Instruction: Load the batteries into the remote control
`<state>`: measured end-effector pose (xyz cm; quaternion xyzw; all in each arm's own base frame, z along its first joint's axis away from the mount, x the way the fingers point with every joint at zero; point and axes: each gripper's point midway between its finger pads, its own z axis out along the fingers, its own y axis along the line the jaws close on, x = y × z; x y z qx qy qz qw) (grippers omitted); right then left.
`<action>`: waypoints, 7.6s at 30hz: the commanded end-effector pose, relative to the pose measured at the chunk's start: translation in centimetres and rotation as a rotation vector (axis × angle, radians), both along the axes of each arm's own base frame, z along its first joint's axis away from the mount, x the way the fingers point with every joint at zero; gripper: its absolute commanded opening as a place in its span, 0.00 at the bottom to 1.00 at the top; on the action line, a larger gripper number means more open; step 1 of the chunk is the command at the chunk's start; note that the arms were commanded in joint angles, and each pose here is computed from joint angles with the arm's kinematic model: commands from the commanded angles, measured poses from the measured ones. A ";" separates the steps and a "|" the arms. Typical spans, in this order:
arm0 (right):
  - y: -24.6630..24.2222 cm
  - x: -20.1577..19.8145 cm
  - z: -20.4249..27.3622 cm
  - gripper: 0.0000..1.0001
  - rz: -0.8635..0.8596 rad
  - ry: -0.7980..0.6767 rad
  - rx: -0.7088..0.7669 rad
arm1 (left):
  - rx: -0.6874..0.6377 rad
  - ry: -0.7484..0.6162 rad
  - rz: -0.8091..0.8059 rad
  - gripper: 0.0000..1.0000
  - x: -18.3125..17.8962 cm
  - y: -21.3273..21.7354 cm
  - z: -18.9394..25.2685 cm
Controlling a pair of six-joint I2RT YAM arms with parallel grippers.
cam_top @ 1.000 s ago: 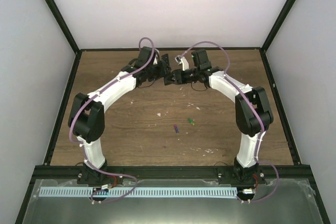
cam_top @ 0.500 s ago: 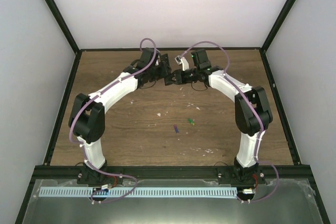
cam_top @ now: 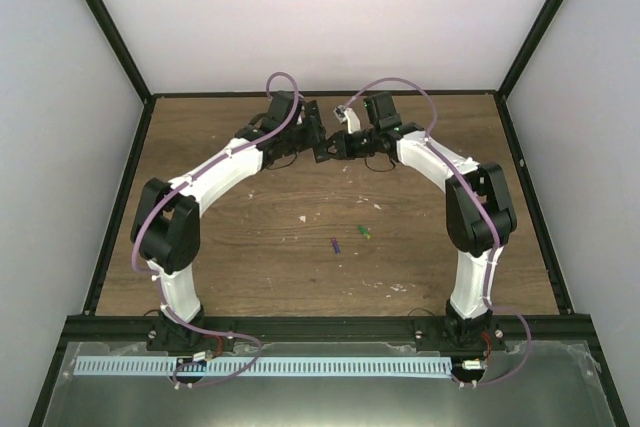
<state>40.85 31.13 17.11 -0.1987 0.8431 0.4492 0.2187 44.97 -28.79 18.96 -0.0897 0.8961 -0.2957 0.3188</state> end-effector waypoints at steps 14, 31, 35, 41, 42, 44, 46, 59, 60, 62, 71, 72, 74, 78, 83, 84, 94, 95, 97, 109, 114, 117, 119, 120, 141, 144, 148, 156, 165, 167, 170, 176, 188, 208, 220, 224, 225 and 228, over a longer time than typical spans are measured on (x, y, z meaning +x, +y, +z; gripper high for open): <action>-0.9 1.5 0.1 0.01 -0.040 -0.127 -0.112 | -0.074 -0.071 0.012 0.71 -0.7 0.4 3.3; -6.7 2.2 -1.5 0.01 -0.102 -0.418 -0.531 | -0.247 -0.025 0.237 0.92 -0.4 9.0 5.9; -8.6 2.8 -0.6 0.01 -0.163 -0.562 -0.705 | -0.335 0.013 0.240 0.92 0.0 8.8 6.0; -8.6 2.3 -0.1 0.01 -0.169 -0.834 -0.951 | -0.413 0.042 0.228 0.93 0.2 7.9 5.9; -8.4 2.0 0.0 0.01 -0.172 -0.874 -0.975 | -0.420 0.048 0.225 0.93 0.2 7.8 5.7; -8.4 1.6 0.4 0.01 -0.191 -0.954 -1.008 | -0.449 0.052 0.213 0.93 0.2 7.4 5.8; -8.6 1.3 0.8 0.01 -0.221 -1.048 -1.046 | -0.478 0.060 0.191 0.93 0.1 6.9 5.8; -8.1 0.2 3.0 0.01 -0.350 -1.410 -1.208 | -0.503 0.121 0.136 0.92 -1.2 5.5 4.0; -7.6 0.1 2.8 0.01 -0.336 -1.421 -1.212 | -0.505 0.125 0.131 0.92 -1.2 5.3 4.0; -6.9 0.1 2.5 0.01 -0.322 -1.429 -1.219 | -0.505 0.131 0.119 0.92 -1.3 4.8 3.9; -5.4 0.1 2.0 0.01 -0.285 -1.424 -1.218 | -0.492 0.133 0.095 0.91 -1.5 3.9 3.8; -5.2 0.1 2.0 0.01 -0.283 -1.426 -1.220 | -0.488 0.138 0.091 0.90 -1.6 3.8 3.6; -4.8 0.3 2.1 0.01 -0.272 -1.434 -1.232 | -0.478 0.143 0.084 0.88 -1.6 3.6 3.5; -4.6 0.5 2.4 0.01 -0.271 -1.446 -1.247 | -0.458 0.136 0.088 0.85 -1.7 3.6 3.4; -4.3 0.2 2.1 0.01 -0.253 -1.449 -1.251 | -0.447 0.121 0.090 0.78 -1.5 3.5 3.6; -4.3 0.3 2.1 0.01 -0.254 -1.447 -1.253 | -0.446 0.120 0.087 0.77 -1.5 3.4 3.5; -3.9 0.4 1.9 0.01 -0.261 -1.443 -1.272 | -0.440 0.129 0.055 0.67 -1.6 2.3 3.1; -3.9 0.5 2.0 0.01 -0.267 -1.442 -1.273 | -0.440 0.130 0.052 0.66 -1.6 2.2 3.1; -3.9 0.6 2.0 0.01 -0.274 -1.440 -1.277 | -0.440 0.135 0.049 0.63 -1.6 2.1 2.9; -4.1 0.6 2.0 0.01 -0.293 -1.430 -1.286 | -0.440 0.122 0.041 0.49 -1.5 1.9 3.1; -4.2 0.2 2.0 0.01 -0.299 -1.432 -1.282 | -0.432 0.109 0.057 0.44 -1.2 2.4 3.2; -4.1 0.0 2.0 0.01 -0.301 -1.435 -1.280 | -0.427 0.108 0.068 0.43 -1.1 2.6 3.0; -4.0 -0.1 2.1 0.01 -0.306 -1.435 -1.281 | -0.425 0.109 0.078 0.42 -1.0 2.7 2.8; -4.1 -0.1 2.2 0.01 -0.309 -1.433 -1.284 | -0.425 0.107 0.082 0.42 -1.0 2.8 2.9; -3.3 -0.1 2.4 0.01 -0.318 -1.426 -1.260 | -0.424 0.083 0.097 0.25 -0.3 3.5 3.0; -3.2 -0.1 2.5 0.01 -0.321 -1.427 -1.256 | -0.425 0.079 0.095 0.21 -0.3 3.5 3.0; -3.2 0.0 2.5 0.08 -0.325 -1.419 -1.250 | -0.427 0.063 0.085 0.17 -0.1 3.4 3.3; -2.8 0.2 2.4 0.29 -0.331 -1.375 -1.190 | -0.451 0.047 0.033 0.15 -0.2 2.7 3.3; -2.0 -0.1 2.0 0.77 -0.269 -1.262 -0.987 | -0.451 0.008 -0.101 0.16 -1.3 2.1 1.9; -2.0 -0.3 2.0 0.85 -0.252 -1.226 -0.929 | -0.430 -0.009 -0.128 0.16 -1.6 2.2 2.1; -1.9 -0.7 2.1 0.94 -0.217 -1.166 -0.826 | -0.407 -0.029 -0.171 0.15 -1.9 2.3 2.2; -1.8 -2.7 1.8 1.00 -0.010 -1.041 -0.613 | -0.447 -0.097 -0.258 0.16 -2.6 2.7 3.1; -3.1 -6.0 1.3 1.00 0.222 -0.924 -0.423 | -0.433 -0.119 -0.412 0.03 -4.0 1.7 3.2; -3.7 -5.9 0.4 0.71 0.262 -0.911 -0.430 | -0.430 -0.137 -0.541 0.00 -4.8 0.7 3.3; -4.0 -6.0 -0.4 0.49 0.276 -0.897 -0.440 | -0.426 -0.130 -0.547 0.00 -4.6 0.7 3.0; -3.9 -6.0 -0.6 0.47 0.281 -0.891 -0.437 | -0.425 -0.131 -0.544 0.00 -4.5 0.8 3.0; -3.9 -6.0 -0.7 0.46 0.283 -0.888 -0.440 | -0.424 -0.133 -0.543 0.00 -4.4 0.8 3.0; -3.9 -6.2 -1.3 0.44 0.293 -0.878 -0.443 | -0.425 -0.142 -0.535 0.00 -4.2 1.1 3.4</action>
